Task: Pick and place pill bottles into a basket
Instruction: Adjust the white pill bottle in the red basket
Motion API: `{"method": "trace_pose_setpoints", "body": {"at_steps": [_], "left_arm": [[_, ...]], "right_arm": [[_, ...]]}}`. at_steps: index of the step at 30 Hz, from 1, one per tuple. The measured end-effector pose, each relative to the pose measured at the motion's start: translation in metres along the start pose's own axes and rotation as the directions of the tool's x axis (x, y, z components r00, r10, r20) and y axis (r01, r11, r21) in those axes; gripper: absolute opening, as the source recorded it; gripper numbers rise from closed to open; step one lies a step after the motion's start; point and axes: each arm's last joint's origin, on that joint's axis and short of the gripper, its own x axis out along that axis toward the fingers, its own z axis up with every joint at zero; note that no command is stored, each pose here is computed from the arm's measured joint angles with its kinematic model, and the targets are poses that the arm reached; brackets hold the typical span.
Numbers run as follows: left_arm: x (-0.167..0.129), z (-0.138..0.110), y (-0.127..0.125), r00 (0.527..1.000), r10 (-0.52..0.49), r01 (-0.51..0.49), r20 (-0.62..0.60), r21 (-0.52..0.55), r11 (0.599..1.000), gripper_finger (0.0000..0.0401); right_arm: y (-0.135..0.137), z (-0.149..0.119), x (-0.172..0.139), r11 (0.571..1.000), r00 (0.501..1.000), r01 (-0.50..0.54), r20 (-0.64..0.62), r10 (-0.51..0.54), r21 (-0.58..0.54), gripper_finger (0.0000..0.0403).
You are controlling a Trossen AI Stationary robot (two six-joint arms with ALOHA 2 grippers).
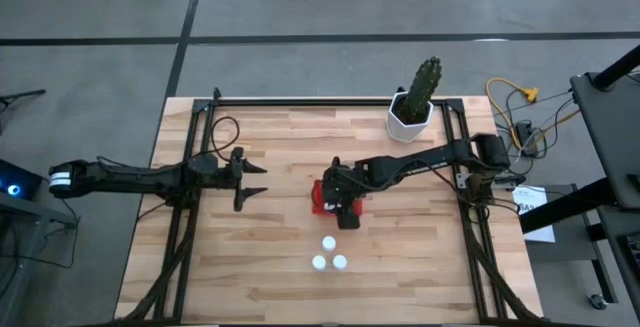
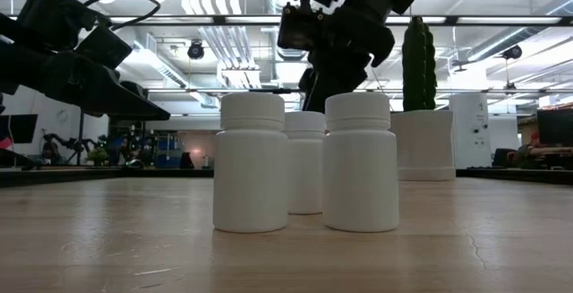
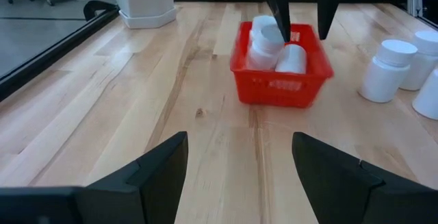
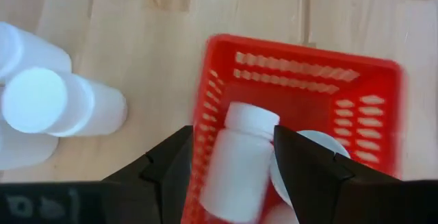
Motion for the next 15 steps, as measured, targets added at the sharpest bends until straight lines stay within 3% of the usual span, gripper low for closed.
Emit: {"method": "trace_pose_setpoints", "body": {"at_steps": [15], "left_arm": [[0.0001, -0.0002, 0.0000, 1.000, 0.000, 0.000, -0.002, 0.005, 1.000, 0.0244]], "right_arm": [[-0.0003, 0.0006, 0.0005, 1.000, 1.000, -0.021, 0.007, 0.021, -0.017, 0.0194]]}}
